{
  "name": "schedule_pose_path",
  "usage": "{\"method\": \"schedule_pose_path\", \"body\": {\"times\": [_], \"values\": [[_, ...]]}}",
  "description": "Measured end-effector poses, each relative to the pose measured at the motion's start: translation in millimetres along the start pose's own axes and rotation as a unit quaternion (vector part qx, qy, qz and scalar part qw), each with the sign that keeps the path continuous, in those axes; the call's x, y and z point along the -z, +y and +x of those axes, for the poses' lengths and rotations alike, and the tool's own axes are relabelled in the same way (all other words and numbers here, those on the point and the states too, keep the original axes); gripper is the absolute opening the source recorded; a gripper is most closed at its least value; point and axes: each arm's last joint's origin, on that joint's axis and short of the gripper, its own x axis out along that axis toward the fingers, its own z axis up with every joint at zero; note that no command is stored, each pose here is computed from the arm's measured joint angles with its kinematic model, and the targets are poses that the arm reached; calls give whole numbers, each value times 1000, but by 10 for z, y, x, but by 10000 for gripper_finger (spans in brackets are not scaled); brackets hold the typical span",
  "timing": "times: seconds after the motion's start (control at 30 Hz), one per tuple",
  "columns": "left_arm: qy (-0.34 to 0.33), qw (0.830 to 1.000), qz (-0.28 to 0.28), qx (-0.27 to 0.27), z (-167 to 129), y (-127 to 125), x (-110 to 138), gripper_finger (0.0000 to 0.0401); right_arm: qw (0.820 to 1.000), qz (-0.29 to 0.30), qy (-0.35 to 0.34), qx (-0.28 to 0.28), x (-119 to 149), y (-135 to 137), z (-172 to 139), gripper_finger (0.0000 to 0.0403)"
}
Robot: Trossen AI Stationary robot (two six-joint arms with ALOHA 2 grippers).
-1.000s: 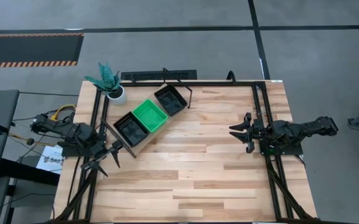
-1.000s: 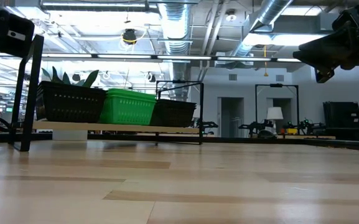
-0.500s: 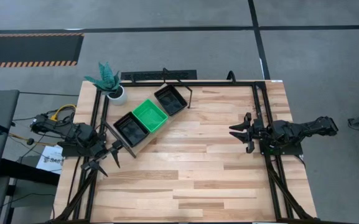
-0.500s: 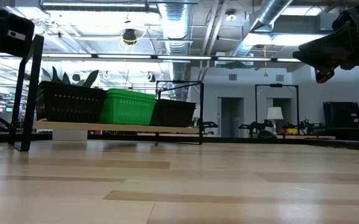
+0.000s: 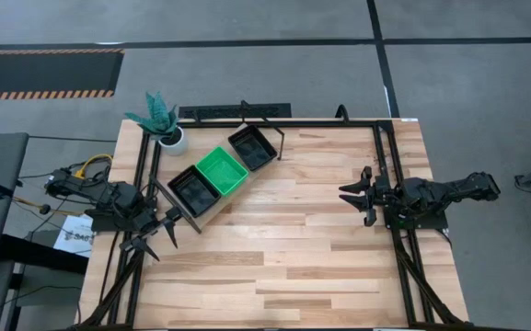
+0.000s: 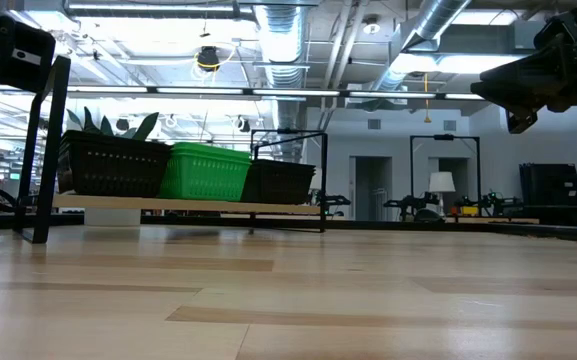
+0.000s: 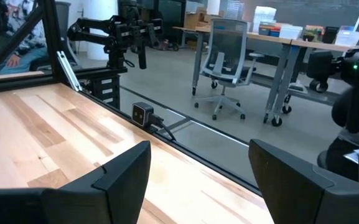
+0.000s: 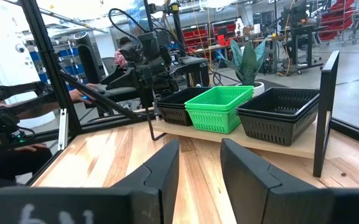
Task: Stack baskets on shelf by color
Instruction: Return to Home Position
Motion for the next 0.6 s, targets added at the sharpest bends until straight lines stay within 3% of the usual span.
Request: {"method": "schedule_pose_path", "body": {"times": [0.6], "values": [[0, 1000, 0, 0, 0, 0, 0, 261, 1000, 0, 0, 0, 0, 0, 0, 141]]}}
